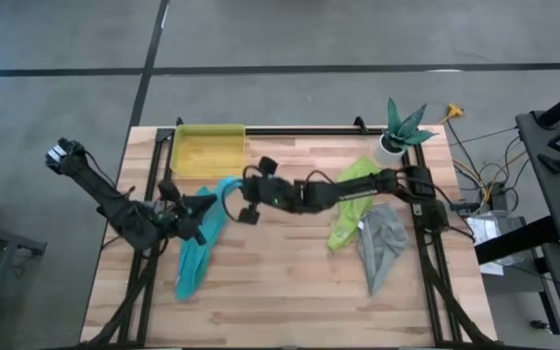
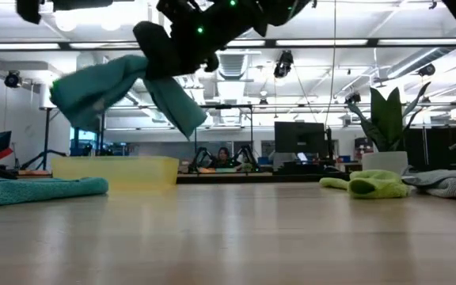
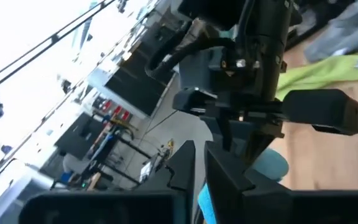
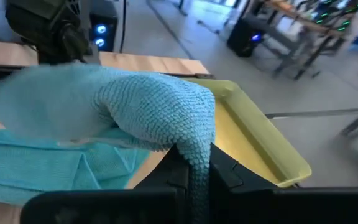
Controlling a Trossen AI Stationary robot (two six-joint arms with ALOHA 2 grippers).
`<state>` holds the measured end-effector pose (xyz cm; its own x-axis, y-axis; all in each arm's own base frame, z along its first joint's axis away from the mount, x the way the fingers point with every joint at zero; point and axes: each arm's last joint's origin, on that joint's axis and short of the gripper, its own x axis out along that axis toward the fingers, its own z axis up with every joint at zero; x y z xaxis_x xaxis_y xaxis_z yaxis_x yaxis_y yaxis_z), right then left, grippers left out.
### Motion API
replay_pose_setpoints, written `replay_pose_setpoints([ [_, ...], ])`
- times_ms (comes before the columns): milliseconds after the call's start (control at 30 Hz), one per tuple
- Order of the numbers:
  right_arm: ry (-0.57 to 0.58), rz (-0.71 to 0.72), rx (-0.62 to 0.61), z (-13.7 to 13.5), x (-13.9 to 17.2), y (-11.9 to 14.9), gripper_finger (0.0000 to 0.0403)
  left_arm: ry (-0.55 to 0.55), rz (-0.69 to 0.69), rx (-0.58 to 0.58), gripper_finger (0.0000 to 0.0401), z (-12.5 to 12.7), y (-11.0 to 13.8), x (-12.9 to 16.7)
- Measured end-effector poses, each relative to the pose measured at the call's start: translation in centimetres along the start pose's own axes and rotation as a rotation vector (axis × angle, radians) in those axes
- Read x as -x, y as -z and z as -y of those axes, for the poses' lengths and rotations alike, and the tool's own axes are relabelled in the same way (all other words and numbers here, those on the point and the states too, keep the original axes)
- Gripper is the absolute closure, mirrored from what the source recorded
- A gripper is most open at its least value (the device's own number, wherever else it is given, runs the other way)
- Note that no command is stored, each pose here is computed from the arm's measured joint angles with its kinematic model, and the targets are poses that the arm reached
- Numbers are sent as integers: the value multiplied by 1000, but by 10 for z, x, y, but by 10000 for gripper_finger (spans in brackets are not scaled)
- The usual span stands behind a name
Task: Roll microfiber towels into tight, uniform cylinder then place into a basket
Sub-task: Put the rolled right light blue towel into the yellow bin
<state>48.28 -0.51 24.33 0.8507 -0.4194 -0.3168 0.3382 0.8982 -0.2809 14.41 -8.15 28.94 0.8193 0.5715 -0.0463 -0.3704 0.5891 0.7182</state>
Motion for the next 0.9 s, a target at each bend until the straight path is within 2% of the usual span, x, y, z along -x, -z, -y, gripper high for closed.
replay_pose_setpoints([
  [200,-10,0,38,38,-15,-3,390,-104,-92,5,323,-11,12,-11],
  [500,-40,119,-22,87,-28,-17,390,-210,-184,168,257,-20,24,-37],
  [667,-78,132,13,99,-29,-23,390,-317,-296,183,233,-25,35,-61],
  [800,-79,144,52,102,-29,-24,390,-283,-319,219,217,-27,46,-82],
  [900,-64,141,65,109,-31,-22,390,-301,-361,244,209,-29,53,-97],
])
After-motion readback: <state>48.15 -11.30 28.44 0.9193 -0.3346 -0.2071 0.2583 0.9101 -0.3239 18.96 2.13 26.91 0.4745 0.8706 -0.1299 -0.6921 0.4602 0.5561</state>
